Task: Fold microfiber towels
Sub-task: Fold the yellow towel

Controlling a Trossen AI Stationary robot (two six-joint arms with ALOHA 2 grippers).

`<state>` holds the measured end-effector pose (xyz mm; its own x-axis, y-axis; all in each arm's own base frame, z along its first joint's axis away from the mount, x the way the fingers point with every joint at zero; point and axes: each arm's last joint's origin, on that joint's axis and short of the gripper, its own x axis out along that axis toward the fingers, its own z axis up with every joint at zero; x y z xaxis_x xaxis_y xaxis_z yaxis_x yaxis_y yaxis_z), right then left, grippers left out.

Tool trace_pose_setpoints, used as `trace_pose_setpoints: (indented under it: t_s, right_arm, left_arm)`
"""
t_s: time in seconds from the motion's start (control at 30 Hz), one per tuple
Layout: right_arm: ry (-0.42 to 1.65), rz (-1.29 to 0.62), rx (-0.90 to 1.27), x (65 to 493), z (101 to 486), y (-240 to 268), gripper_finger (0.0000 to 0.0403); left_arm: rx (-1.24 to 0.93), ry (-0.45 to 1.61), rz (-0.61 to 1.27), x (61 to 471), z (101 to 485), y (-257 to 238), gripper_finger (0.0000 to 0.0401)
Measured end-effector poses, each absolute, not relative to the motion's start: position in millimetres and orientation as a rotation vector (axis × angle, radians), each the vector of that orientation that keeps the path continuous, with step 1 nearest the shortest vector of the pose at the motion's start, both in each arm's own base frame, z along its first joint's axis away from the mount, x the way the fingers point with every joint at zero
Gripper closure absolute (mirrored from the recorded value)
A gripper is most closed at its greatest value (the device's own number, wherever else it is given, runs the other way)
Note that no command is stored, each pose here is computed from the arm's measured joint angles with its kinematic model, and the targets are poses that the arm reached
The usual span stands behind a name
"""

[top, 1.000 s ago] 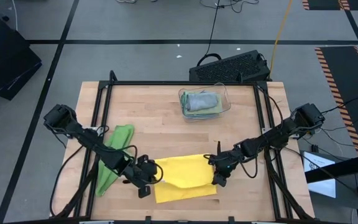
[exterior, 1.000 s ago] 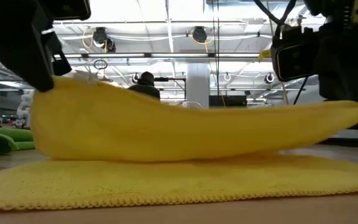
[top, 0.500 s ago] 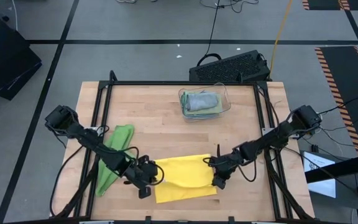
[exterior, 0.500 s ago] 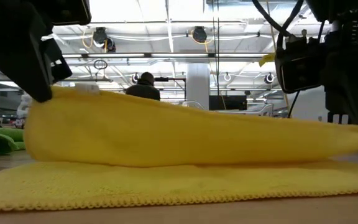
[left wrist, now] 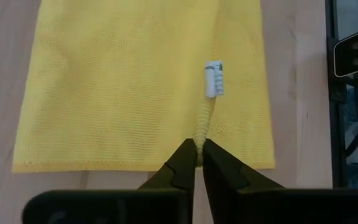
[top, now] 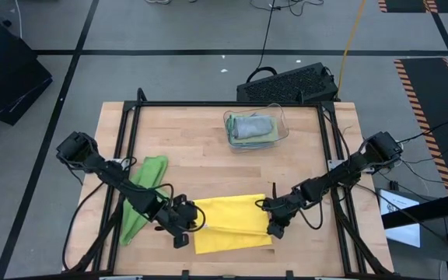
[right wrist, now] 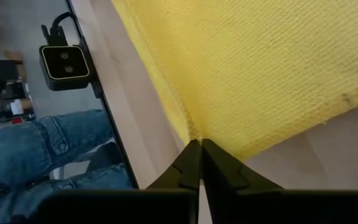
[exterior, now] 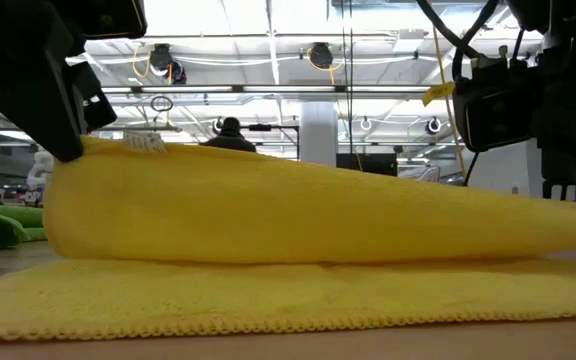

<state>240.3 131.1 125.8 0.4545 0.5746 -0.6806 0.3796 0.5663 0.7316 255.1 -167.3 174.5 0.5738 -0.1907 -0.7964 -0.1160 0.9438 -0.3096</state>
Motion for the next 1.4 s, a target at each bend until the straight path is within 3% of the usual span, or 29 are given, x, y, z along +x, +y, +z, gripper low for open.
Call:
trace_pose_setpoints:
  t_s: [0.23,0.6,0.97,1.4]
  right_arm:
    - [1.132,0.168,1.026,241.5,127.3,131.8,0.0357]
    - [1.171,0.226,1.091,241.8,130.1,134.4,0.029]
    - [1.203,0.171,1.107,240.3,127.2,131.3,0.0288]
    - [1.197,0.154,1.163,241.7,128.8,131.9,0.0289]
  left_arm:
    - [-0.355,0.938,-0.061,256.6,176.2,-169.4,0.0344]
    - [-0.413,0.913,-0.053,258.7,178.2,-170.8,0.0237]
    - [-0.415,0.92,-0.08,243.8,175.3,-193.6,0.0231]
    - [-0.74,1.024,0.096,236.9,129.0,-225.3,0.0231]
